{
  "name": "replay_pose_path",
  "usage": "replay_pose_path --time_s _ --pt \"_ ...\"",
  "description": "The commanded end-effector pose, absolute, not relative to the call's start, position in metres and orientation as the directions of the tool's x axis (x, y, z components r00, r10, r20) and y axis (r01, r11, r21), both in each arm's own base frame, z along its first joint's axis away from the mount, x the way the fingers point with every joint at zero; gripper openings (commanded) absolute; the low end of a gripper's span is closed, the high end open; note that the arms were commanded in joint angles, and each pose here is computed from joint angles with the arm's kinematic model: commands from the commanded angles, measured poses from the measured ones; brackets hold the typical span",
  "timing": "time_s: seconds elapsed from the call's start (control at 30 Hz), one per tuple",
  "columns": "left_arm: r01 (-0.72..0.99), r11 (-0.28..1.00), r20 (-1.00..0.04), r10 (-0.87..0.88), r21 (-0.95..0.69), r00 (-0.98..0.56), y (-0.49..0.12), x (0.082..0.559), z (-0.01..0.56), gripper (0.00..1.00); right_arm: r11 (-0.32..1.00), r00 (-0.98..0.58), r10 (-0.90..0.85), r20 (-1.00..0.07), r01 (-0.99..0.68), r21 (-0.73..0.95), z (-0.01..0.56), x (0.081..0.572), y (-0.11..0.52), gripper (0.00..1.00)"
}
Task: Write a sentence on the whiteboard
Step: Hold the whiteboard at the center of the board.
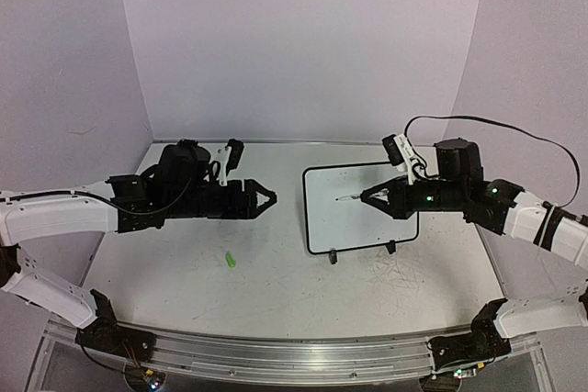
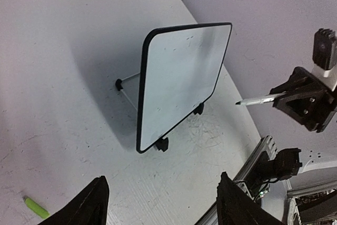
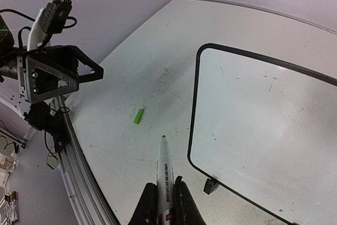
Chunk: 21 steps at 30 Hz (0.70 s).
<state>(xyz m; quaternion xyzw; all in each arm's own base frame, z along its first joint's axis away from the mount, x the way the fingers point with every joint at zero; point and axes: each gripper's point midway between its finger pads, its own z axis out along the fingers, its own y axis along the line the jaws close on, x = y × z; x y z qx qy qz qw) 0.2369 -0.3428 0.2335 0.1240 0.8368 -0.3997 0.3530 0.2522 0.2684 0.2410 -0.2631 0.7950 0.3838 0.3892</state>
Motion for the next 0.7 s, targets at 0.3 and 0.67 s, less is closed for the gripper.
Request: replay_pose_path --time_s 0.3,0.67 --pt "0.572 0.52 -0.726 -0.147 -0.635 -0.672 -0.349 0.241 0.262 0.8 0.665 -0.403 -0.029 -0.915 -0.691 0.284 0.279 0.278 0.26 0.0" --pt "0.434 0.491 -0.58 -0.193 -0.756 -0.792 -0.346 0.241 0.234 0.83 0.759 -0.359 0.046 -0.932 -0.595 0.266 0.305 0.295 0.24 0.0"
